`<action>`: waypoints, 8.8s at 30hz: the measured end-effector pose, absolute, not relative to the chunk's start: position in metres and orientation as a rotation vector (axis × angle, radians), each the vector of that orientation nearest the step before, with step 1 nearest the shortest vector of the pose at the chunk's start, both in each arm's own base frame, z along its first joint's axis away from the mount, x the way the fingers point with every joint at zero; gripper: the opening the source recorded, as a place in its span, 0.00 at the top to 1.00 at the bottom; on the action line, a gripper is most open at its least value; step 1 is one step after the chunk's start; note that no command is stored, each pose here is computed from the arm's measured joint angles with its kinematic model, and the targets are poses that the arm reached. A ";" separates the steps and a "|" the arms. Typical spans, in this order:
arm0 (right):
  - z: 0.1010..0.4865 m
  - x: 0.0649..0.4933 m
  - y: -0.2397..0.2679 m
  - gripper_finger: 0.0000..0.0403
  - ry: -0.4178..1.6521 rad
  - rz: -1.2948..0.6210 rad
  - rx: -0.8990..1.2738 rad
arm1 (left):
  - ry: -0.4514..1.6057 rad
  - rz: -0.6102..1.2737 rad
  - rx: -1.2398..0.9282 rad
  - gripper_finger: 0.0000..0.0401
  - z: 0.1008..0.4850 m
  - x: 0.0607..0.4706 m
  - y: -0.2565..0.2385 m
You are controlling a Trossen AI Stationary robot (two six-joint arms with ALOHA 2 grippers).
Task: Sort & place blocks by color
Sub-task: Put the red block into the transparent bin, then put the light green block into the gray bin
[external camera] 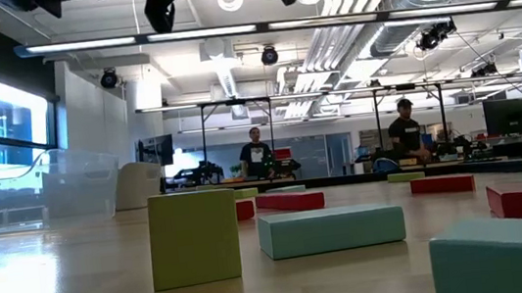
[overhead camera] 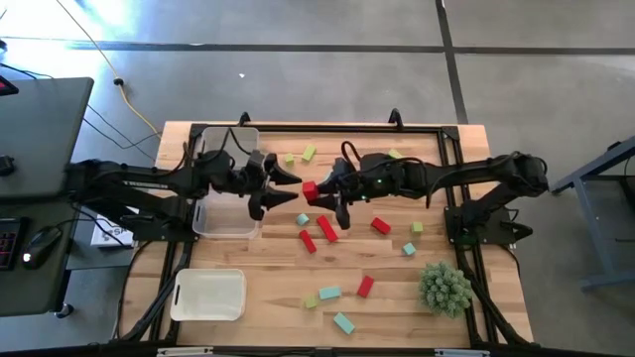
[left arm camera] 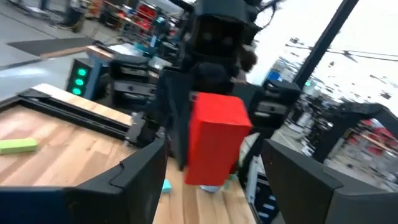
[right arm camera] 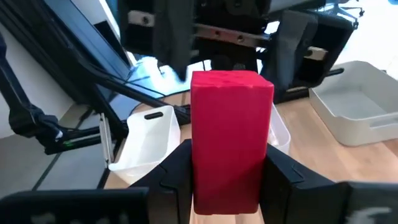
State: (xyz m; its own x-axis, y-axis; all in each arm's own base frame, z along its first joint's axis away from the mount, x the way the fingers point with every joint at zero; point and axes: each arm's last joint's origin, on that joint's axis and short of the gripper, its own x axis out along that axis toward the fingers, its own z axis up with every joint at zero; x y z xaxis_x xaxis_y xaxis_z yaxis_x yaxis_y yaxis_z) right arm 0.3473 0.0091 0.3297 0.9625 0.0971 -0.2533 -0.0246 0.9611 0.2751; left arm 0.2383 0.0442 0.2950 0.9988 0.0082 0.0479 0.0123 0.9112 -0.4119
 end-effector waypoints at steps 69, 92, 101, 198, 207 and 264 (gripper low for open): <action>0.337 0.350 -0.005 0.42 0.316 -0.072 0.360 | 0.100 0.072 -0.204 0.73 0.282 0.235 0.046; 0.340 0.349 -0.017 0.41 0.312 -0.180 0.351 | 0.822 0.355 -0.405 0.73 0.241 0.157 0.034; 0.332 0.344 -0.039 0.41 0.385 -0.263 0.391 | 0.966 0.458 -0.454 0.73 0.232 0.144 0.033; 0.157 0.202 -0.271 0.41 1.512 -0.630 0.742 | 0.924 0.575 -0.943 0.48 0.233 0.138 0.027; 0.152 0.210 -0.266 0.41 1.537 -0.598 0.718 | 0.648 0.503 -0.936 0.48 0.254 0.144 0.030; 0.195 0.275 -0.172 0.76 1.418 -0.298 0.832 | 0.379 0.432 -0.609 0.48 0.277 0.157 0.043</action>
